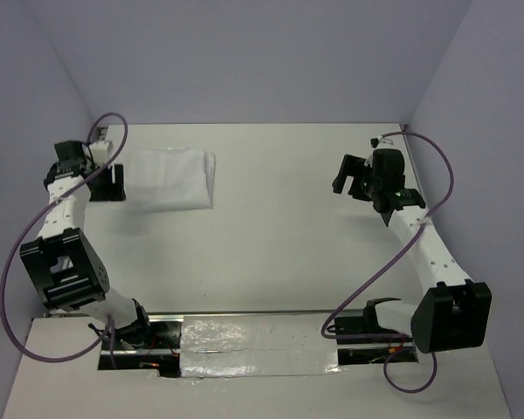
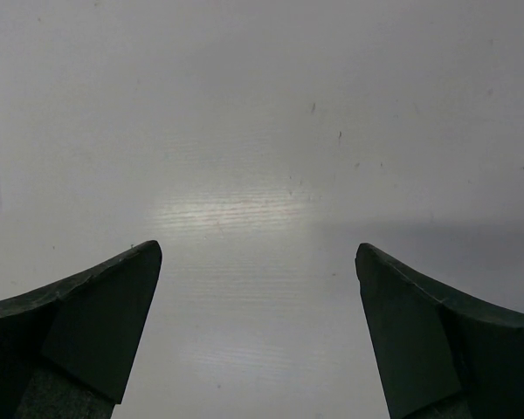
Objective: Fold and stack the long sleeve shirts
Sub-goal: Neatly place the folded shirt to the corner
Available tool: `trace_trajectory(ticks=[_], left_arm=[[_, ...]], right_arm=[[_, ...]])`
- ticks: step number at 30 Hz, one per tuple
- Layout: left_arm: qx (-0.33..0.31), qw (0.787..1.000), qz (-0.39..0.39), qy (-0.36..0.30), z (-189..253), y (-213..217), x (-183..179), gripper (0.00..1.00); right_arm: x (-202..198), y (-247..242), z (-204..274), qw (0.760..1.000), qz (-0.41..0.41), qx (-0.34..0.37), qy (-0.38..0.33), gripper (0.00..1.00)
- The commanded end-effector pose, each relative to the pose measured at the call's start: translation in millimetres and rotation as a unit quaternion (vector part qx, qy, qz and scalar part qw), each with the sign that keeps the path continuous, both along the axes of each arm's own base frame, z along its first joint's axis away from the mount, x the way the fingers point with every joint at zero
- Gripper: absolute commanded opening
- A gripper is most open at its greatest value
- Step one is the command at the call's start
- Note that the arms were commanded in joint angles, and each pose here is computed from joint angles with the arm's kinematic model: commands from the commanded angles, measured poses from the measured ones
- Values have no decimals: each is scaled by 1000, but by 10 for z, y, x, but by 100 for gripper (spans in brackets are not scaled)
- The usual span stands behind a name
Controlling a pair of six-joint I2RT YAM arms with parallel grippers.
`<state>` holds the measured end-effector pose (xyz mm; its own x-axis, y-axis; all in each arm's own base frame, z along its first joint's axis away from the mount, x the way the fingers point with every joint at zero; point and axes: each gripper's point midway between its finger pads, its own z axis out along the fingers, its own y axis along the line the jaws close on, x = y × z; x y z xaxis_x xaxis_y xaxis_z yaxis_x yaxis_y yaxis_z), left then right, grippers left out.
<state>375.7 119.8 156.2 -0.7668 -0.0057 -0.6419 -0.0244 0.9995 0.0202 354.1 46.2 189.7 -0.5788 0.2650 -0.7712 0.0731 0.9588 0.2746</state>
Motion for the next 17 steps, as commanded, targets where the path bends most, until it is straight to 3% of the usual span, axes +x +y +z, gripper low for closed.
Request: trace_trajectory(ticks=[1,6,17], left_arm=[[-1,996,69,61,-505,126,-535,78],[11,994,82,64,-697,78,-795,78],[-5,995,85,49,-661,85,-627,77]], right_arm=[[30,-7,47,999,-8,10,-31,100],[-10,96,58,996,10,38,-80,100],[-173,105,121,991,18,41,-127,100]])
